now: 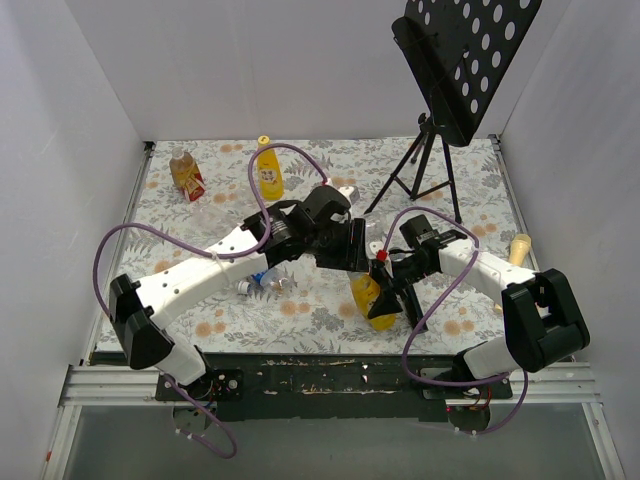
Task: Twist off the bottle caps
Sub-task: Unscrew the bottle cap from the plastic bottle.
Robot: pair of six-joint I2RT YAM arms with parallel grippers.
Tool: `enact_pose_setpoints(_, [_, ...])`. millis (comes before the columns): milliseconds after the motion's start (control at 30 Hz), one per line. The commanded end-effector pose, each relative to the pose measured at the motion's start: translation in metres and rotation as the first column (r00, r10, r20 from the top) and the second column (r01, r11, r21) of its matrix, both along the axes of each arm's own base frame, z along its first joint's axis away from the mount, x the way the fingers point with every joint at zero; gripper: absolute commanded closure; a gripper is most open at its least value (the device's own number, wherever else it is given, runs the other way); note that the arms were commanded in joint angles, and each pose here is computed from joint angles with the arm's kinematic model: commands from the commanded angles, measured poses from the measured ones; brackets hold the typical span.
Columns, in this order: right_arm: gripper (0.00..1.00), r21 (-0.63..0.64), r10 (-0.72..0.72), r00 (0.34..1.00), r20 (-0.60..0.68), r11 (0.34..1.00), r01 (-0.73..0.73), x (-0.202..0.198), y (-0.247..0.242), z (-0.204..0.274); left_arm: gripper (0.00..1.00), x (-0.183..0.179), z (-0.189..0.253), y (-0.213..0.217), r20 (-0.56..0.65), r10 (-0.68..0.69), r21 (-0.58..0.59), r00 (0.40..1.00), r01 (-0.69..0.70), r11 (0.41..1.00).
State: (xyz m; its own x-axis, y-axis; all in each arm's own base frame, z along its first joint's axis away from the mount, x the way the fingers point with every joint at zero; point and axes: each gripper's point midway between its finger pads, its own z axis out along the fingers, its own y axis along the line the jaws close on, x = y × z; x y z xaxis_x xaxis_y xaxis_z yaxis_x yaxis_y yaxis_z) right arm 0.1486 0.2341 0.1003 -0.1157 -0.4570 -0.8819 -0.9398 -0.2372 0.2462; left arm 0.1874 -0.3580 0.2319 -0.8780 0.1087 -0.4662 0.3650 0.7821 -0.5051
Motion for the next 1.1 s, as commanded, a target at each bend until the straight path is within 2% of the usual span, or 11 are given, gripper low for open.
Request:
enact_pose_setpoints(0, [0.94,0.017,0.010,0.999,0.039,1.000,-0.011,0.002,0.002,0.006,0.47,0.000,0.063,0.003,0.134,-0.018,-0.161,0.991,0.039,0.986])
enact_pose_setpoints(100, [0.94,0.020,0.010,0.999,0.045,1.000,-0.011,0.001,0.001,0.007,0.34,-0.010,0.067,0.013,0.182,-0.064,-0.174,0.981,0.097,0.980])
enact_pose_setpoints(233, [0.94,0.018,0.015,0.999,0.033,1.000,-0.015,0.001,0.002,0.006,0.22,-0.023,0.065,0.030,0.255,-0.134,-0.161,0.958,0.179,0.971])
enact_pose_setpoints(333, [0.94,0.019,0.016,0.999,0.039,1.000,-0.017,0.001,0.002,0.006,0.12,-0.030,0.069,0.044,0.377,-0.201,-0.142,0.904,0.270,0.952])
enact_pose_setpoints(400, [0.94,0.019,0.017,0.999,0.040,1.000,-0.018,0.000,0.001,0.006,0.02,-0.031,0.066,0.052,0.471,-0.239,-0.109,0.849,0.325,0.939])
enact_pose_setpoints(533, [0.94,0.022,0.021,0.999,0.044,1.000,-0.022,0.000,0.001,0.006,0.02,-0.022,0.071,0.067,0.656,-0.248,-0.041,0.712,0.362,0.931])
enact_pose_setpoints(700, [0.94,0.025,0.023,0.999,0.044,0.999,-0.025,-0.001,0.001,0.007,0.02,-0.035,0.079,0.058,0.759,-0.401,0.072,0.512,0.547,0.834])
enact_pose_setpoints(767, [0.94,0.024,0.024,0.999,0.043,0.999,-0.025,-0.002,0.001,0.006,0.02,-0.037,0.083,0.054,0.771,-0.442,0.113,0.458,0.585,0.803])
enact_pose_setpoints(900, [0.94,0.026,0.024,0.999,0.047,0.999,-0.025,-0.002,0.001,0.007,0.02,-0.034,0.084,0.046,0.755,-0.520,0.191,0.398,0.626,0.756])
enact_pose_setpoints(1067, [0.94,0.028,0.027,0.998,0.052,0.999,-0.029,-0.002,0.001,0.008,0.02,-0.023,0.077,0.035,0.724,-0.562,0.204,0.400,0.653,0.729])
